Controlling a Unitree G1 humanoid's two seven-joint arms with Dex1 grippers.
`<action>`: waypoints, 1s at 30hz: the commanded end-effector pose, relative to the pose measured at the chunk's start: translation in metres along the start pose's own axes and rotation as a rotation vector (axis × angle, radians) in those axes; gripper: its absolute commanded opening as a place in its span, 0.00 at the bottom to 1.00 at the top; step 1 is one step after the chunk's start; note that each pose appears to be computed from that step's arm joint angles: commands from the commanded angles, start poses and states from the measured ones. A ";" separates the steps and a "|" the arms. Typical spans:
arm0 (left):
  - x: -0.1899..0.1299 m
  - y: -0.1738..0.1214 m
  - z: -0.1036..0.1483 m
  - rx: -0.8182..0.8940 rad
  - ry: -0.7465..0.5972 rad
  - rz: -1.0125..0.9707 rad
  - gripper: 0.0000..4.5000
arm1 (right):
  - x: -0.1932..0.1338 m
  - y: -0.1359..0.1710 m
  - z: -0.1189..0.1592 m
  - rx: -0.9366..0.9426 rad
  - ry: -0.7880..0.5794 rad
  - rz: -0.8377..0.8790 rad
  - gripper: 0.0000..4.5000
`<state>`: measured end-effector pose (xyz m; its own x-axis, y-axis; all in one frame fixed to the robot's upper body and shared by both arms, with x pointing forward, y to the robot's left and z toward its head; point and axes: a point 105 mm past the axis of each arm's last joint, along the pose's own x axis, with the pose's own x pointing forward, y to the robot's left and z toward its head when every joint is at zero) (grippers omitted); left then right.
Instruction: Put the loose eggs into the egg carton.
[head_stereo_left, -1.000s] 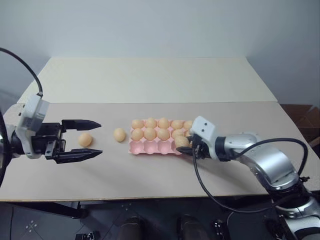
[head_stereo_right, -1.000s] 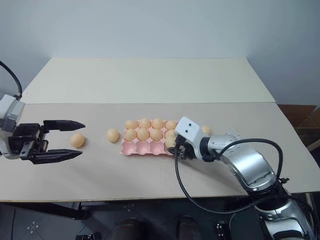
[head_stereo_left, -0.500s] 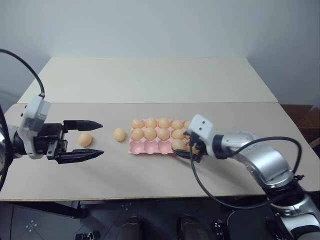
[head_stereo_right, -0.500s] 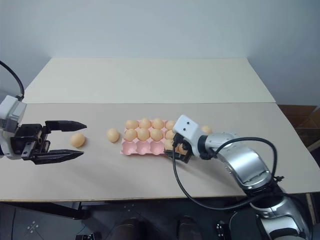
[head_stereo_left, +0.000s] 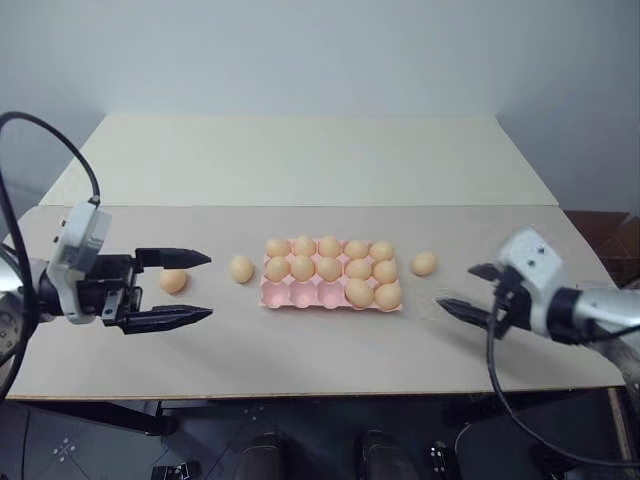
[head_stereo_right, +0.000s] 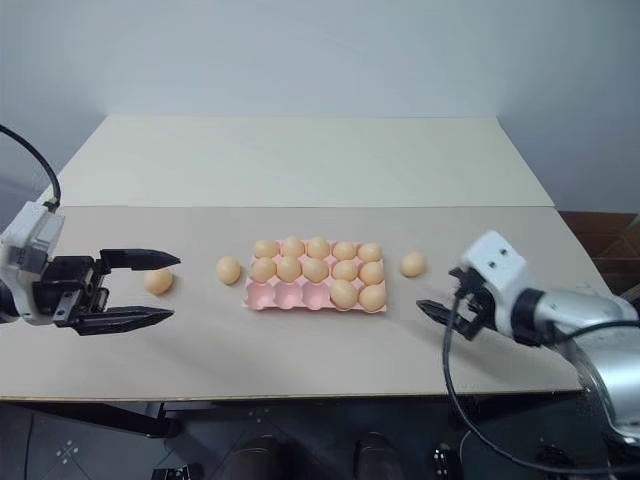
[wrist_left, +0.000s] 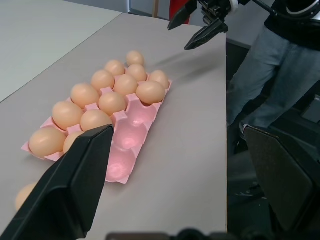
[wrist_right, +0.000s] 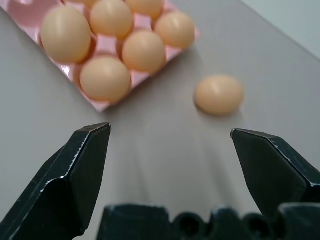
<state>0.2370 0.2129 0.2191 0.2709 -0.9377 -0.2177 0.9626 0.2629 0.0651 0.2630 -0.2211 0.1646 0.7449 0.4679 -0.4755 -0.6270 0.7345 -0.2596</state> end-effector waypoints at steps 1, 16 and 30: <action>-0.004 -0.002 0.005 0.040 -0.001 0.017 1.00 | -0.019 -0.007 0.005 -0.032 -0.057 -0.050 1.00; -0.003 0.003 0.009 0.056 -0.007 0.016 1.00 | 0.036 -0.022 0.030 0.009 -0.052 -0.092 1.00; -0.007 0.000 0.011 0.061 -0.002 0.028 1.00 | 0.121 -0.046 0.027 0.025 0.051 -0.201 1.00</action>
<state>0.2392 0.2164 0.2190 0.2896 -0.9325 -0.2160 0.9571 0.2802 0.0734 0.3817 -0.1814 0.1275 0.8063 0.3069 -0.5056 -0.4922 0.8223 -0.2857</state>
